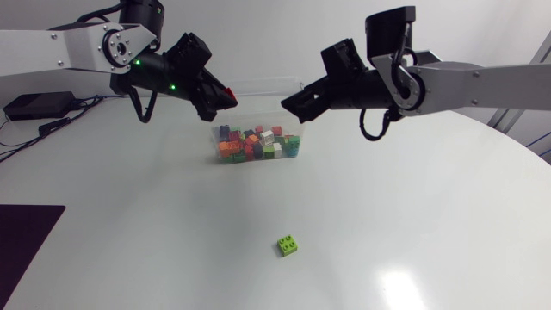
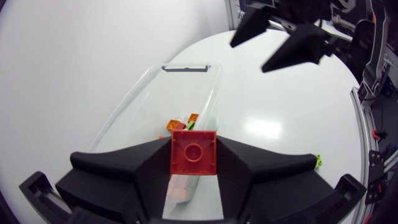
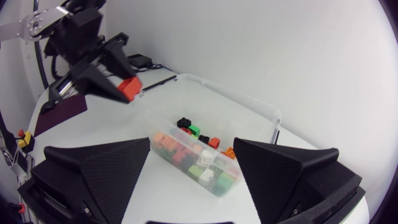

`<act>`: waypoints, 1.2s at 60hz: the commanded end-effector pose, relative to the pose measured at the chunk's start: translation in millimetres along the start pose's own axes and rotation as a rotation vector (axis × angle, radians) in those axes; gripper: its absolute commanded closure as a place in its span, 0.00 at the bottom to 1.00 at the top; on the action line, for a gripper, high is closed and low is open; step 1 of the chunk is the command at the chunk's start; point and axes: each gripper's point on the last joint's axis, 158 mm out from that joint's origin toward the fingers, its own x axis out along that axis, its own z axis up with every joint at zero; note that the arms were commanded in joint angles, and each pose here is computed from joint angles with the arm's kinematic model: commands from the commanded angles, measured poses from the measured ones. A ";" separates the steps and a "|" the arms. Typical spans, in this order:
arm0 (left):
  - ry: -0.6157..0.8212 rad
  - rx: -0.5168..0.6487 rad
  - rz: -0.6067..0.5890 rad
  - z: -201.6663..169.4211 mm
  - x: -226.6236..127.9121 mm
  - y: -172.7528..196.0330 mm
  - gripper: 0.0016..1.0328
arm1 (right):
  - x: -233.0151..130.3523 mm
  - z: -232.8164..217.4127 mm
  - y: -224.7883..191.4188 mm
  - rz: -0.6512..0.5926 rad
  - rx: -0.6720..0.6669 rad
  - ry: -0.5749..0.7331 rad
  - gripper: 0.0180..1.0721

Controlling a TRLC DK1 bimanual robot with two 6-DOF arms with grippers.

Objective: Place the duplo bricks in the container

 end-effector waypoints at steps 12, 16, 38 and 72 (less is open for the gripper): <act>-0.016 -0.126 0.121 13.2 19.5 56.7 0.74 | -33.4 -80.7 51.9 0.079 -0.022 0.138 0.07; -0.032 -0.153 0.165 16.8 24.6 70.6 0.74 | -36.5 -100.6 61.0 0.100 -0.027 0.189 0.07; 0.041 -0.261 0.342 0.8 64.5 120.0 0.07 | -51.7 -169.3 118.7 0.284 -0.229 0.387 0.07; 0.092 -0.363 0.645 6.0 -3.9 141.9 0.05 | -55.7 -234.3 164.8 0.566 -0.798 0.697 0.07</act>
